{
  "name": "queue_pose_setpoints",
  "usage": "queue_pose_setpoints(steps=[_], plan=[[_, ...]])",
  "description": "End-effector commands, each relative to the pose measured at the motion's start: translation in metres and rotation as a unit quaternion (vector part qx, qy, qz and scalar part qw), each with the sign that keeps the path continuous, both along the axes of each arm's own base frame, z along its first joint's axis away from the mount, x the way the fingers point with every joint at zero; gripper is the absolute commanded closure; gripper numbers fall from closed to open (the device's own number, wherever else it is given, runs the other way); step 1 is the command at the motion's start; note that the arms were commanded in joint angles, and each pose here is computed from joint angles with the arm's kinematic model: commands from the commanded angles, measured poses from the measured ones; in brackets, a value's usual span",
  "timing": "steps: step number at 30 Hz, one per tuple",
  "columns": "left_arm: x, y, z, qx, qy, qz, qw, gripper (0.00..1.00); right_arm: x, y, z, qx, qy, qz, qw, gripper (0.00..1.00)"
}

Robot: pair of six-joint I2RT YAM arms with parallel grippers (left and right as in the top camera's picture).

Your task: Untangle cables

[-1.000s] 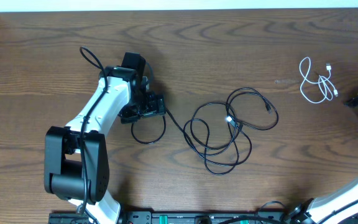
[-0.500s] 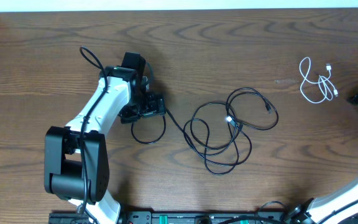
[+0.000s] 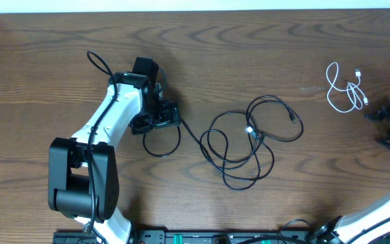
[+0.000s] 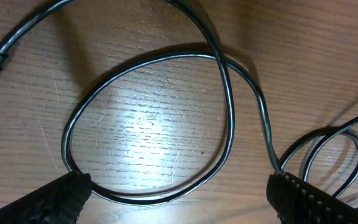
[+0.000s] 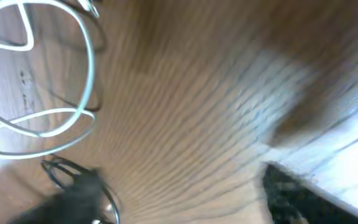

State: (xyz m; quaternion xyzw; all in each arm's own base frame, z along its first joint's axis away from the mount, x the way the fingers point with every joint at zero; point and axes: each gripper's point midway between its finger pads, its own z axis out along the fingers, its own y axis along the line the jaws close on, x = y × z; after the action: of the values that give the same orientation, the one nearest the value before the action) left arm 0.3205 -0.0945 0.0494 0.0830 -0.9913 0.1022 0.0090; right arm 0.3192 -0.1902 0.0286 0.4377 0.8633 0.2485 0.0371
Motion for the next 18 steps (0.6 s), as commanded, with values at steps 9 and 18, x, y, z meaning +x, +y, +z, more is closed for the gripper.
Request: queue_pose_setpoints(steps=[9,18], plan=[[-0.001,0.000,0.002,-0.002,-0.001,-0.006,1.000,0.05,-0.046,0.084,-0.056,0.035,0.122,0.054,0.991,0.85],[-0.001,0.000,0.002,-0.002,-0.001,-0.006,1.000,0.04,-0.095,0.130,-0.090,-0.056,0.238,0.164,0.956,0.74]])
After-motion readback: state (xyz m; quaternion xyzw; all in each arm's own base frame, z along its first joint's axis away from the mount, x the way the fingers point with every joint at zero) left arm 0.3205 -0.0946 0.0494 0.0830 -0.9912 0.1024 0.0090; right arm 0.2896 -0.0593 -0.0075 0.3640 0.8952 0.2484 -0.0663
